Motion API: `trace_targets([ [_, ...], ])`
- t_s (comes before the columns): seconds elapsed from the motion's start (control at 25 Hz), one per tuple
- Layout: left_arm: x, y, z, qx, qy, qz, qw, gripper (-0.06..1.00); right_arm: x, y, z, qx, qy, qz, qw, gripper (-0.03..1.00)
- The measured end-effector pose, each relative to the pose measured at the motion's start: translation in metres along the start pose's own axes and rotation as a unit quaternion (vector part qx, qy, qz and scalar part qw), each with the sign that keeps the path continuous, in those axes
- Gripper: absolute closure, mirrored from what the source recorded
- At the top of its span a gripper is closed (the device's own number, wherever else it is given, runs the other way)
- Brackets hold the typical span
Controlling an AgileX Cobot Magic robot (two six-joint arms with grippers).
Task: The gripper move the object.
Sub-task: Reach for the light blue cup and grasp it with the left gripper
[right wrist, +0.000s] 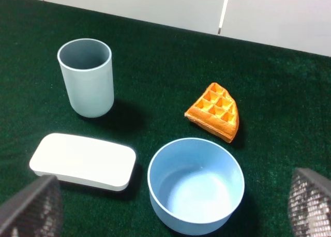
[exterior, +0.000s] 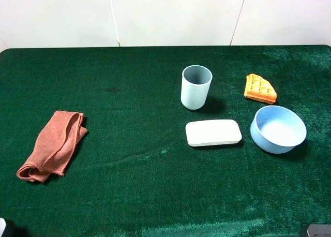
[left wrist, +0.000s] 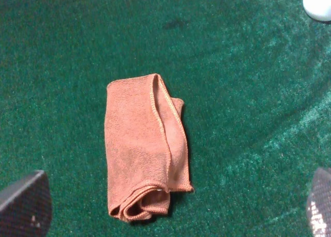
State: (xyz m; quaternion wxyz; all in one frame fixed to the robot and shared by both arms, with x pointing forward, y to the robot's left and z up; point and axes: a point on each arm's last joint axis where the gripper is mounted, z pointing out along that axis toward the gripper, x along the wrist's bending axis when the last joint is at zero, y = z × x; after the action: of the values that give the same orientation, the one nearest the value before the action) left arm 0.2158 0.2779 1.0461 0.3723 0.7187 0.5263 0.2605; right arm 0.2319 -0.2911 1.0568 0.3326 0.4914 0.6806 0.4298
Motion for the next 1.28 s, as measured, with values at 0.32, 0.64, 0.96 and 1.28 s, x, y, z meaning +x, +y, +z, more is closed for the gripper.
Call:
trace_targets([
  [0.32, 0.0, 0.0, 0.0, 0.0, 0.0, 0.0, 1.0, -0.05, 0.0, 0.0, 0.0, 0.0, 0.0, 0.0, 1.0, 0.3],
  [0.64, 0.0008, 0.0001, 0.0, -0.001, 0.004, 0.001, 1.0, -0.05, 0.0, 0.0, 0.0, 0.0, 0.0, 0.0, 1.0, 0.3],
  [0.96, 0.0002, 0.0005, 0.0, -0.003, 0.001, 0.0, 1.0, -0.05, 0.0, 0.0, 0.0, 0.0, 0.0, 0.0, 1.0, 0.3],
  [1.28, 0.0007, 0.0032, -0.0001, -0.017, 0.004, -0.005, 1.0, -0.05, 0.0, 0.0, 0.0, 0.0, 0.0, 0.0, 1.0, 0.3],
])
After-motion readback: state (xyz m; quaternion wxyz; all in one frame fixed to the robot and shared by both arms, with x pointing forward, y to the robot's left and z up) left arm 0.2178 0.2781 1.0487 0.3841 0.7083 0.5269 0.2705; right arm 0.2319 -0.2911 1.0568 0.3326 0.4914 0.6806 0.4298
